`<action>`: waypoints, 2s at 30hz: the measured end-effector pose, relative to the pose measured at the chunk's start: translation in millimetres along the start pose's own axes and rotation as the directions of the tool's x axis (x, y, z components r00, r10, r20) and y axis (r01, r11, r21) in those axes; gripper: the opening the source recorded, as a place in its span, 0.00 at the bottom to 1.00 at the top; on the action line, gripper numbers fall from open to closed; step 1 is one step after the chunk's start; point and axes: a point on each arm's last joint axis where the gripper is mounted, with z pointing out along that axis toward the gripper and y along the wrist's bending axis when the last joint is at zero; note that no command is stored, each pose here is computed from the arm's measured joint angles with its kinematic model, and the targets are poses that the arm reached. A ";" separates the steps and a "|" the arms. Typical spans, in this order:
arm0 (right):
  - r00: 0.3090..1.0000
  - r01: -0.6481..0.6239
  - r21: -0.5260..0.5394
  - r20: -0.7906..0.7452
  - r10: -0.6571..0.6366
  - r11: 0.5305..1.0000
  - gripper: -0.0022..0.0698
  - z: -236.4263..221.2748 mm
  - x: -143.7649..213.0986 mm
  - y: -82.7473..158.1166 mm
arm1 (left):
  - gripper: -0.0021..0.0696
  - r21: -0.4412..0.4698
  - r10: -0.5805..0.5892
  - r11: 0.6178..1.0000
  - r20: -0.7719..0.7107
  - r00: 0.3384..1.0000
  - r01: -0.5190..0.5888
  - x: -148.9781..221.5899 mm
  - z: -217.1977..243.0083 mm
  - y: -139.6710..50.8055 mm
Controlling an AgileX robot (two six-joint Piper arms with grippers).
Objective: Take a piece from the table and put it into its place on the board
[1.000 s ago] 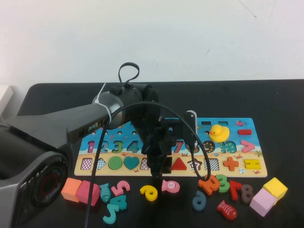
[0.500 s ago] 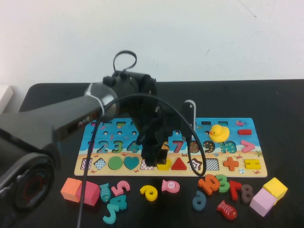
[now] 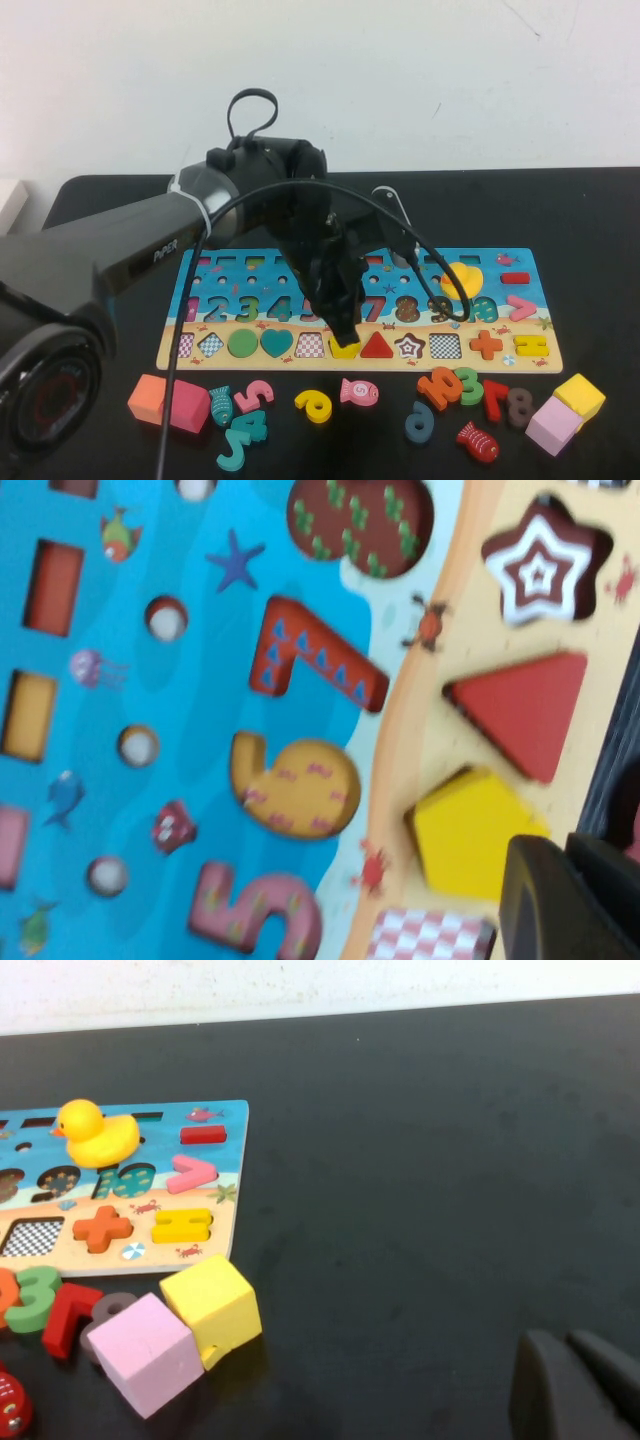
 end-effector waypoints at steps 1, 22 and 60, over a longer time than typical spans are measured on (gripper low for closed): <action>1.000 0.000 0.000 0.000 0.000 1.000 0.06 0.0 0.0 0.0 | 0.04 0.005 -0.011 1.000 0.009 1.000 0.010 -0.6 1.7 -0.2; 1.000 0.000 0.000 -0.002 0.000 1.000 0.06 0.0 0.1 0.0 | 0.03 0.042 -0.095 0.994 -0.030 0.995 0.096 7.9 41.7 2.1; 1.000 0.000 0.000 -0.002 0.000 1.000 0.06 0.0 0.1 0.0 | 0.03 -0.192 -0.251 0.896 0.526 0.812 0.401 106.6 -180.2 -143.9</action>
